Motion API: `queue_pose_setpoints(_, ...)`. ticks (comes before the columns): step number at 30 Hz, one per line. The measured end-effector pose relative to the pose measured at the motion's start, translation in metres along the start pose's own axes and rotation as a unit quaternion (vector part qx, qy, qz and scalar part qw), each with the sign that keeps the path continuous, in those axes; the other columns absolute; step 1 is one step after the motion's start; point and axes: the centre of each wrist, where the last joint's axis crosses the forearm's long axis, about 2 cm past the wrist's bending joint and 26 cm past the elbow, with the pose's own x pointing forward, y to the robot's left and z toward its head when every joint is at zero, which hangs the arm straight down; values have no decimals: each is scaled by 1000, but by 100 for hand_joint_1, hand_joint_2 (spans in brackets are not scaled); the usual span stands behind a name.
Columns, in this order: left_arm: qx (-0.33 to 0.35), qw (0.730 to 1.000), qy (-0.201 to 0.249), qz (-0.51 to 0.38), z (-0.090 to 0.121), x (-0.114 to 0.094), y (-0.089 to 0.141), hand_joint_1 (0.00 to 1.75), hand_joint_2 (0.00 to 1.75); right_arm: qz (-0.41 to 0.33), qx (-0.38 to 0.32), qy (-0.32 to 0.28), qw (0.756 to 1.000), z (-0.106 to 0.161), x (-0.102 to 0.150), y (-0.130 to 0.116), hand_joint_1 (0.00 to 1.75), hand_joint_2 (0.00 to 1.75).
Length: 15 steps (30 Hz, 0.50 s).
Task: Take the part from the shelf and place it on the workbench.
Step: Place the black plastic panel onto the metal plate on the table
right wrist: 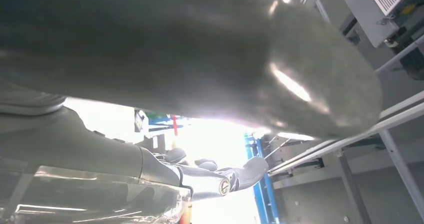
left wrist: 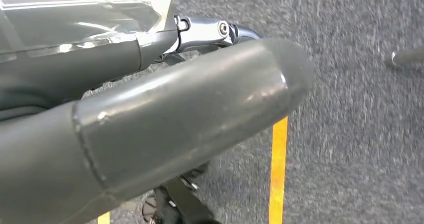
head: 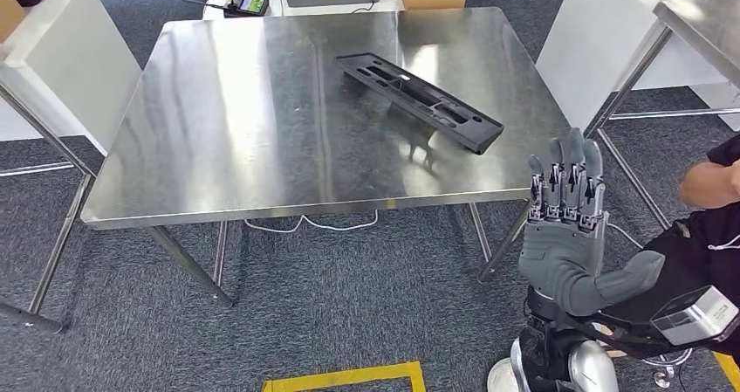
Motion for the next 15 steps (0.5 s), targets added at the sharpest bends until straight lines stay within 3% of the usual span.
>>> queue_pose_setpoints(15, -1, 1000, -9, 1, -3, 4, 2, 0, 0, 27, -27, 32, 999, 7, -6, -4, 0, 0)
